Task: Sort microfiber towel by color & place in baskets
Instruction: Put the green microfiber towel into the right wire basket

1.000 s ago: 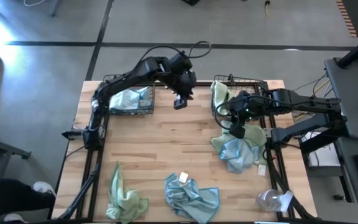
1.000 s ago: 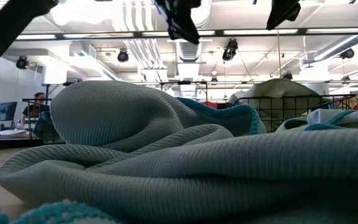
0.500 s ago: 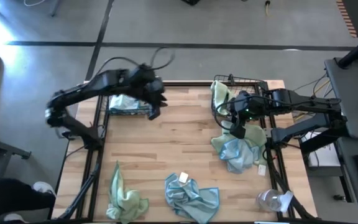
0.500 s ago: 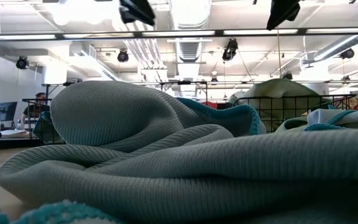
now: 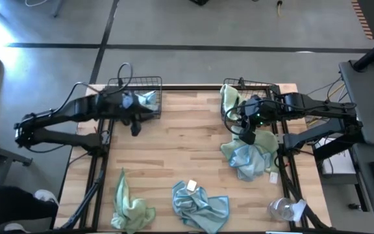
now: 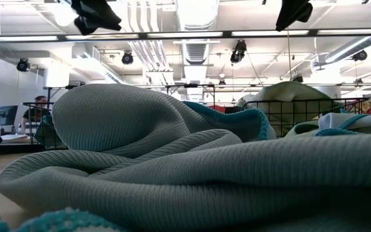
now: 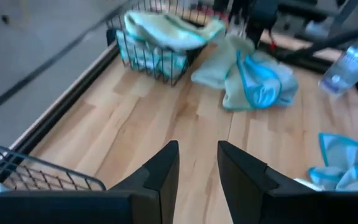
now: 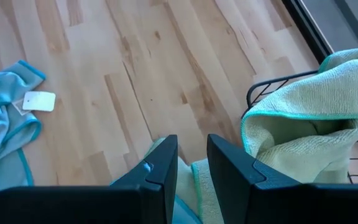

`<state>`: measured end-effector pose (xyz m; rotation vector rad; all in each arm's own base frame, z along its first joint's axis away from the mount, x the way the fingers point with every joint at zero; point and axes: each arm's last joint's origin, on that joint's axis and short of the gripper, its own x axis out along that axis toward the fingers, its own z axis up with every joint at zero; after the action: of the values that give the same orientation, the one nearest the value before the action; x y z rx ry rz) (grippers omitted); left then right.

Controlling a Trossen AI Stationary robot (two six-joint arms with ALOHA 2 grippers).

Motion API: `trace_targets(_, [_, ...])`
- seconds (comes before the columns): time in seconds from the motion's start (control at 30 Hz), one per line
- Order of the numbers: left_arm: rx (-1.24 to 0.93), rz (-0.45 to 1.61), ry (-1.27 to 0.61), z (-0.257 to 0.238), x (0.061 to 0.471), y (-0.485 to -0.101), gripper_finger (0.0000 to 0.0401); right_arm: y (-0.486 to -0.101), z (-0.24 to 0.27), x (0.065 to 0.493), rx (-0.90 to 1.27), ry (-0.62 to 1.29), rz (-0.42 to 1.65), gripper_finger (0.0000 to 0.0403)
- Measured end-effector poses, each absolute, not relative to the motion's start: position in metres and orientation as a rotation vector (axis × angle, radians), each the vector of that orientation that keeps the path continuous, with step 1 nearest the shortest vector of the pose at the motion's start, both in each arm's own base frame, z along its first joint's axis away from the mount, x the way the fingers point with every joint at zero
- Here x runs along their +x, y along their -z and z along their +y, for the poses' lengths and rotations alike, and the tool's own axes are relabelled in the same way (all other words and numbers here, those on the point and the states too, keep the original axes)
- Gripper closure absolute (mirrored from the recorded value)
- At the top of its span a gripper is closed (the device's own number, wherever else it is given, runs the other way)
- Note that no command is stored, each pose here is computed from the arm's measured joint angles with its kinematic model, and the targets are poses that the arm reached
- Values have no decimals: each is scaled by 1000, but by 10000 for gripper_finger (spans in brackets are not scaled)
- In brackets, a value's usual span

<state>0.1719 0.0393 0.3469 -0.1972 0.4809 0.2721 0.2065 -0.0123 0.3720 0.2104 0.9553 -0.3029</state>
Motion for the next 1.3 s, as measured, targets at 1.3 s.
trace_targets(1.3, [-588,801,335,-34,127,-219,306,-372,-13,207,313,376,928,321])
